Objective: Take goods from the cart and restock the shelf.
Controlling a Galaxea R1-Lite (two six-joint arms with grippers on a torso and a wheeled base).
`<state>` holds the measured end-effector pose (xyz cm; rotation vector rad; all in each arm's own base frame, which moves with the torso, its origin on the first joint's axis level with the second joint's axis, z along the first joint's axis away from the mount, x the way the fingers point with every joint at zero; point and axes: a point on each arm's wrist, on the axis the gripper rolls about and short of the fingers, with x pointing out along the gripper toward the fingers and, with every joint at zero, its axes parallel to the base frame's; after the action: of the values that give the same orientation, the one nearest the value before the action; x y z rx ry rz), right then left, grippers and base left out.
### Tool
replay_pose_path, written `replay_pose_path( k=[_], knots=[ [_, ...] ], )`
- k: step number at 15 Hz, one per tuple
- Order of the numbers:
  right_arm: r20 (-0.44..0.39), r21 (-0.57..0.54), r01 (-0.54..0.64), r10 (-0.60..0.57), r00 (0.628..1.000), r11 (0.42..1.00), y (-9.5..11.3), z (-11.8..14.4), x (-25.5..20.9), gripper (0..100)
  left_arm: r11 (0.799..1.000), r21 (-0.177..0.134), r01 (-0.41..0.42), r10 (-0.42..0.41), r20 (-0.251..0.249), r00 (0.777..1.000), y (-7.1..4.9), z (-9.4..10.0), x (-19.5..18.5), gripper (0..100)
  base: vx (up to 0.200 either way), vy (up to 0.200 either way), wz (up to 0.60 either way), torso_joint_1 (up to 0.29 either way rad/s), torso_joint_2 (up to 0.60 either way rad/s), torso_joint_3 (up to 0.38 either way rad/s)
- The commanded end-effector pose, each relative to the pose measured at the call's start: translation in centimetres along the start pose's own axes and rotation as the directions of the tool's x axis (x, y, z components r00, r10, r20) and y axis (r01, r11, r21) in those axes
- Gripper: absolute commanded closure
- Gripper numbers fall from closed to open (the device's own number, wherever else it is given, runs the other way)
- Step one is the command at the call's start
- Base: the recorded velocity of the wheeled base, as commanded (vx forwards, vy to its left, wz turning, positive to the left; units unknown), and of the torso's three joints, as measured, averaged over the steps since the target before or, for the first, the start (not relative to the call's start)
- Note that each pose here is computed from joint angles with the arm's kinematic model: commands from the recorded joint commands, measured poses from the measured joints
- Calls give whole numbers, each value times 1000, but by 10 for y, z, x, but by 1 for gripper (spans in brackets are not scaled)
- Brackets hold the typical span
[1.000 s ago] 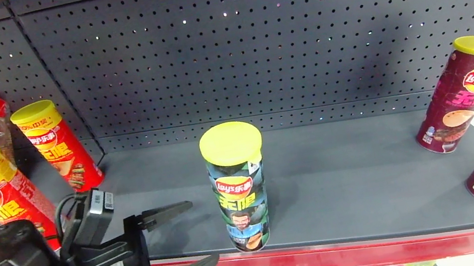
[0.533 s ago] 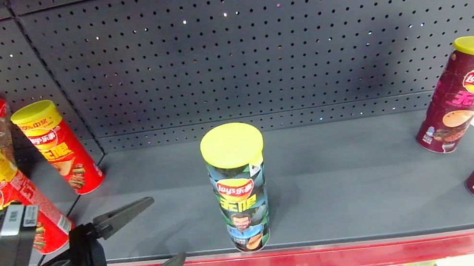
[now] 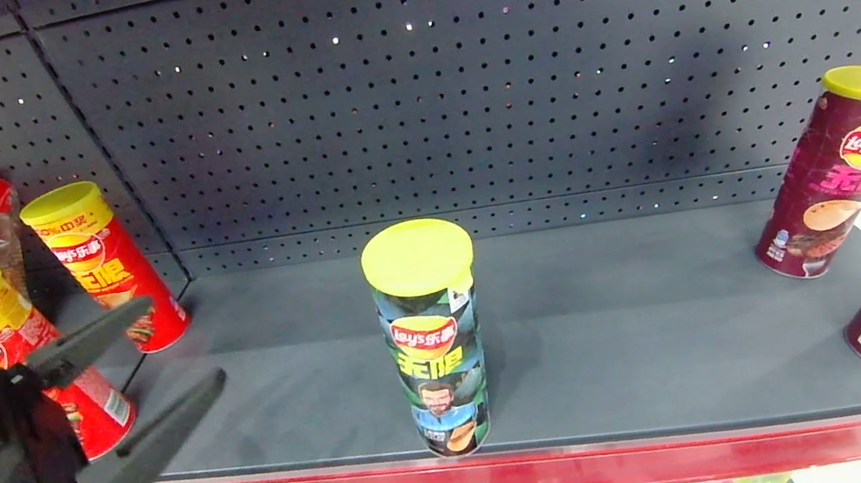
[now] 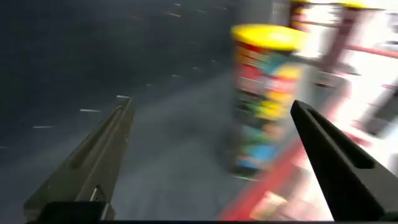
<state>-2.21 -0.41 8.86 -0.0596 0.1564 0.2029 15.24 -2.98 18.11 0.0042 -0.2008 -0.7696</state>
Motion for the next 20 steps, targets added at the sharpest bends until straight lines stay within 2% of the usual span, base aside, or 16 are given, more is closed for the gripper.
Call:
replay_pose_path(
  k=[1, 2, 3, 4, 5, 7, 8, 9, 10, 12, 14, 15, 16, 17, 19, 20],
  knots=[
    [-3, 1, -1, 1, 1000, 1000, 0, 0, 0, 100, 963, 115, -243, 239, 41, 970, 28, 20, -6, 0, 0, 0, 0, 0, 0, 0],
    [-4, 1, 0, 0, 1000, 1000, 0, 0, 0, 100, 916, 121, -383, 383, 27, 923, 33, 20, -5, 0, 0, 0, 0, 0, 0, 0],
    [-4, -1, 0, 0, 1000, 1000, 0, 0, 0, 100, 842, 138, -522, 526, 9, 851, 37, 20, -4, 0, 0, 0, 0, 0, 0, 0],
    [-4, 1, 0, 0, 1000, 1000, 0, 0, 0, 100, 805, 148, -574, 581, -3, 814, 35, 20, -1, 0, 0, 0, 0, 0, 0, 0],
    [-4, 1, -1, 1, 1000, 1000, 0, 0, 0, 100, 763, 132, -633, 640, -19, 768, 20, 27, 6, 0, 0, 0, 0, 0, 0, 0],
    [-4, 1, 0, 0, 1000, 1000, 0, 0, 0, 100, 790, 122, -601, 612, -119, 782, -1, 41, -1, 0, 0, 0, 0, 0, 0, 0],
    [-1, 1, 0, 0, 1000, 1000, 0, 0, 0, 100, 795, 128, -592, 606, -205, 769, -11, 47, -16, 0, 0, 0, 0, 0, 0, 0],
    [0, 1, -1, 1, 1000, 1000, 0, 0, 0, 100, 819, 132, -559, 571, -285, 770, -29, 58, -38, 0, 0, 0, 0, 0, 0, 0],
    [0, 1, -1, 1, 1000, 1000, 0, 0, 0, 100, 859, 127, -497, 506, -371, 779, -48, 64, -63, 0, 0, 0, 0, 0, 0, 0],
    [-1, -1, -3, 3, 1000, 1000, 0, 0, 0, 100, 896, 119, -428, 426, -500, 754, -79, 70, -119, 0, 0, 0, 0, 0, 0, 0],
    [-1, -1, -6, 6, 1000, 1000, 0, 0, 0, 100, 902, 140, -408, 419, -510, 751, -95, 56, -155, 0, 0, 0, 0, 0, 0, 0],
    [0, -1, -4, 4, 1000, 1000, 0, 0, 0, 100, 889, 180, -421, 451, -509, 733, -101, 46, -169, 0, 0, 0, 0, 0, 0, 0],
    [0, -1, -3, 3, 1000, 1000, 0, 0, 0, 100, 871, 203, -447, 484, -517, 706, -104, 39, -177, 0, 0, 0, 0, 0, 0, 0],
    [0, 1, 3, -3, 1000, 1000, 0, 0, 0, 100, 866, 210, -455, 493, -521, 697, -105, 28, -181, 0, 0, 0, 0, 0, 0, 0],
    [-2, 0, 8, -8, 1000, 1000, 0, 0, 0, 100, 868, 208, -451, 493, -463, 737, -106, 3, -184, 0, 0, 0, 0, 0, 0, 0],
    [0, 0, 13, -13, 1000, 1000, 0, 0, 0, 100, 866, 209, -454, 497, -456, 738, -105, -4, -182, 0, 0, 0, 0, 0, 0, 0]
  ],
)
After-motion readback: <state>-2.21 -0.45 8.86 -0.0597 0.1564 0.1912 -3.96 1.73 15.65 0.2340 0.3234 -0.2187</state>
